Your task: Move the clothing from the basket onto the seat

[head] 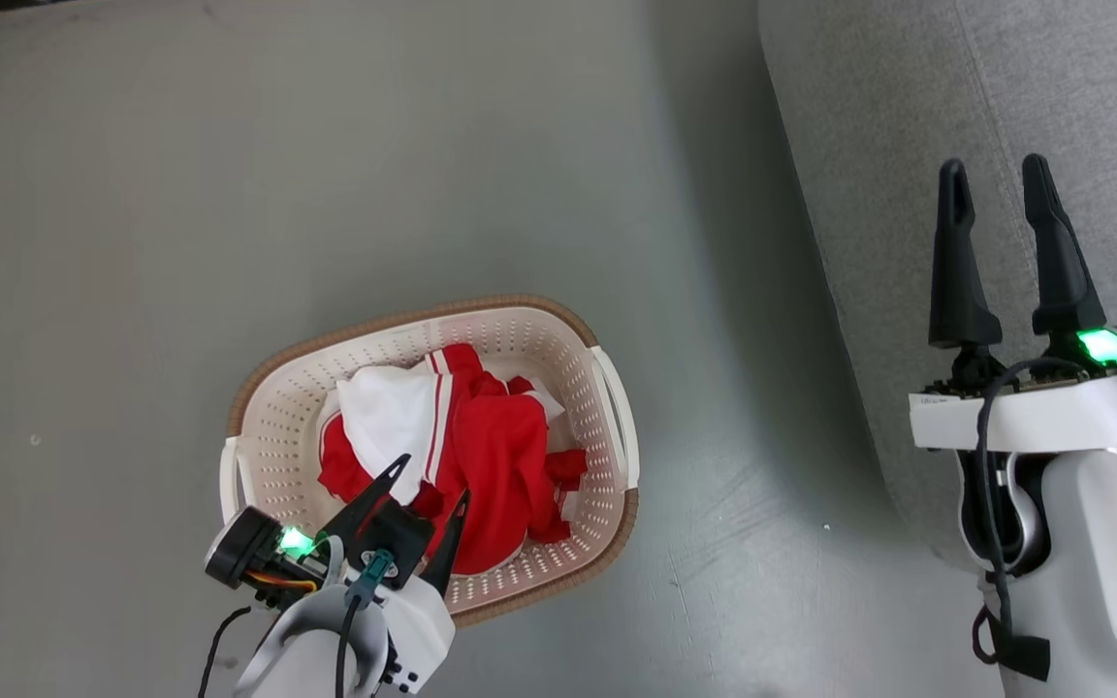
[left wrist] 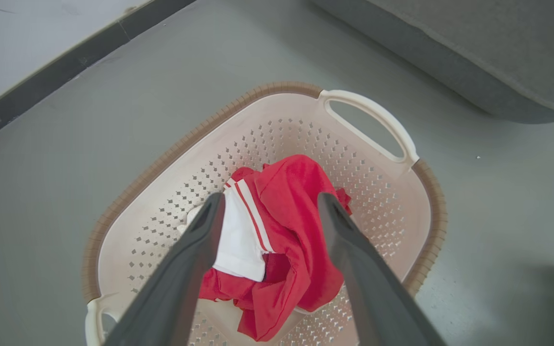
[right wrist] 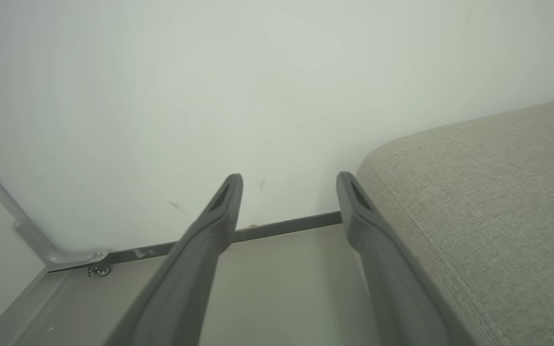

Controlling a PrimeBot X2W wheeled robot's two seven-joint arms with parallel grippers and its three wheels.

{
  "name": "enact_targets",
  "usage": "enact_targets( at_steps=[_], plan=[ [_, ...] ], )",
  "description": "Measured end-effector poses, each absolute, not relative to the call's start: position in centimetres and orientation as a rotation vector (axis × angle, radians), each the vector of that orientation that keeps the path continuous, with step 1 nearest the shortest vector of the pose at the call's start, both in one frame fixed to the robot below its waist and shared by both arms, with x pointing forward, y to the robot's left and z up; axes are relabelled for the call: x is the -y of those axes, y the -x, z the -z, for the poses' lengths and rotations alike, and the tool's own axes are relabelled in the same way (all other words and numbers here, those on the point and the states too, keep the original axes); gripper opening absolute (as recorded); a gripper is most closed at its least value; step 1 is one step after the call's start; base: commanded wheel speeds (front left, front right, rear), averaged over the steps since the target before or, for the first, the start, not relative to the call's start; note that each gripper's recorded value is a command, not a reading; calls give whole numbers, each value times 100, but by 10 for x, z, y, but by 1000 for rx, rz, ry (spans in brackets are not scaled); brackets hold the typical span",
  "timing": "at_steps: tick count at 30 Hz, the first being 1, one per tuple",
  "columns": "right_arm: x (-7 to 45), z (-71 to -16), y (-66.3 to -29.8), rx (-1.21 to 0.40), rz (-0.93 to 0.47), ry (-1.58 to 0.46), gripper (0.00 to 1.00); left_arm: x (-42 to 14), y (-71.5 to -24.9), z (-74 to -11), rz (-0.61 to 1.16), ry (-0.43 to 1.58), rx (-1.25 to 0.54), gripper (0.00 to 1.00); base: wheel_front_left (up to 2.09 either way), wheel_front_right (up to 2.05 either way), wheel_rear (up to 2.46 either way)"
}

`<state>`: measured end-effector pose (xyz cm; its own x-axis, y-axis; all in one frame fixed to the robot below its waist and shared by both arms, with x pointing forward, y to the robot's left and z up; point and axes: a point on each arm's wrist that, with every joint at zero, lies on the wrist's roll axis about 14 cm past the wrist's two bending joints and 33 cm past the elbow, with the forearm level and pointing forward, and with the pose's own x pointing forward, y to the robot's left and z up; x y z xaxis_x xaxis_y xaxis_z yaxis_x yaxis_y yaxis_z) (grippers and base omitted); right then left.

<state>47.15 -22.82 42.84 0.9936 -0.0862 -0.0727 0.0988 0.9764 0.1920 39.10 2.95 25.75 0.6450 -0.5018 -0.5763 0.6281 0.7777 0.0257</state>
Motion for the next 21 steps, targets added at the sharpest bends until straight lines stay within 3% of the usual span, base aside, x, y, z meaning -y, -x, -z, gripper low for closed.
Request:
enact_targets(
  at_steps=[21],
  plan=[
    [230, -410, -508, -74, 79, -182, 100, -9, -385, -209, 798, -258, -681, 100, 0, 0, 0]
  ],
)
